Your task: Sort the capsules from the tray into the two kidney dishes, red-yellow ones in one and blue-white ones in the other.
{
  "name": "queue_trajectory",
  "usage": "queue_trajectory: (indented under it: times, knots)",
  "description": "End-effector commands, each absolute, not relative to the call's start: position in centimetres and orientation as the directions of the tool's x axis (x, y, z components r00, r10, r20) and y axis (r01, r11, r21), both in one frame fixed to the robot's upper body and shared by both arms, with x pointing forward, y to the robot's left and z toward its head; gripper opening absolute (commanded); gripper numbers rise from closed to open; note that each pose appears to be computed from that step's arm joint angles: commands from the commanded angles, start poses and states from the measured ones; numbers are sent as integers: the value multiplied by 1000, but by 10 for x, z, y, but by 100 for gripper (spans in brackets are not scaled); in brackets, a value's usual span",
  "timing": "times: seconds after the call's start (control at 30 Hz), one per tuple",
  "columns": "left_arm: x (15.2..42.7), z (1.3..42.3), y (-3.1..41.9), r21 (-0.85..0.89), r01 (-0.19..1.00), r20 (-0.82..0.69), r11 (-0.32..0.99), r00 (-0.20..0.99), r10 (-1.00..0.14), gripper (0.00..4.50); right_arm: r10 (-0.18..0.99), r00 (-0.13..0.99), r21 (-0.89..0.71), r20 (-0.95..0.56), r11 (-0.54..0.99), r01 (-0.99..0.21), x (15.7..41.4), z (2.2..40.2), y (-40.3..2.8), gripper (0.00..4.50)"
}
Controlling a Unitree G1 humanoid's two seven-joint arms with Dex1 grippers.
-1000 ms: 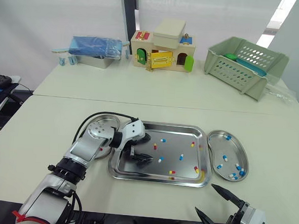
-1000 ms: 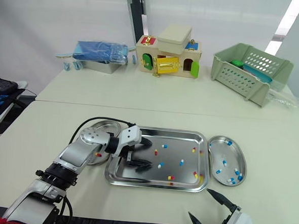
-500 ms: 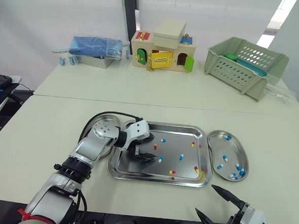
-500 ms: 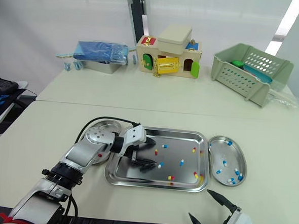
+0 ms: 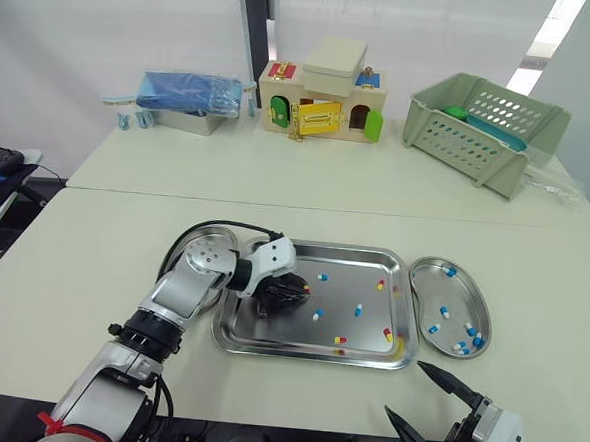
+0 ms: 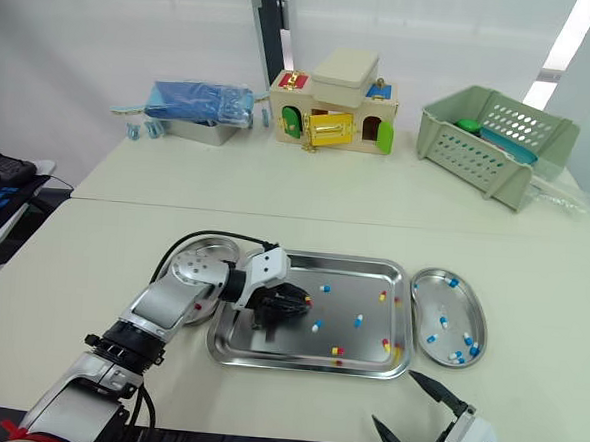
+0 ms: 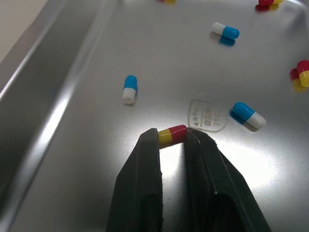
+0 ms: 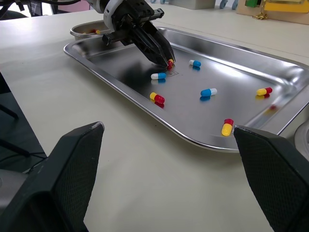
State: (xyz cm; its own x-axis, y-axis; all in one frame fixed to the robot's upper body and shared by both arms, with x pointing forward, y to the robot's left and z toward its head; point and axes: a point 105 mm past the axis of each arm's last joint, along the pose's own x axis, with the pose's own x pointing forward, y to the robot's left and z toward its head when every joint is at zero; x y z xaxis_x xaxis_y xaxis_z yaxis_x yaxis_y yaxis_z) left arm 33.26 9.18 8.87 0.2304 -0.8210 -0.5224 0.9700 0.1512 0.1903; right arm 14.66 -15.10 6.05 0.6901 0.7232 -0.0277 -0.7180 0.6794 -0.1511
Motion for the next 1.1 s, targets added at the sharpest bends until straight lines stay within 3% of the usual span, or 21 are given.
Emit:
queue_trajectory:
  times: [0.03,0.37,0.67,1.1]
  knots:
    - [332,86,89,205,970,-543,133,226,-809,40,727,687,-164,-13,676,-719,146,66,-149,450]
    - [329,94,93,210,969,-527,132,226,-819,40,733,680,-172,-17,668,-724,144,69,-149,450]
    - [329,117,124,228,953,-534,199,293,-793,40,761,648,-178,-34,633,-753,144,72,-150,450]
    - [305,144,208,256,839,-542,480,536,-647,40,872,484,-203,-76,462,-863,148,79,-145,450]
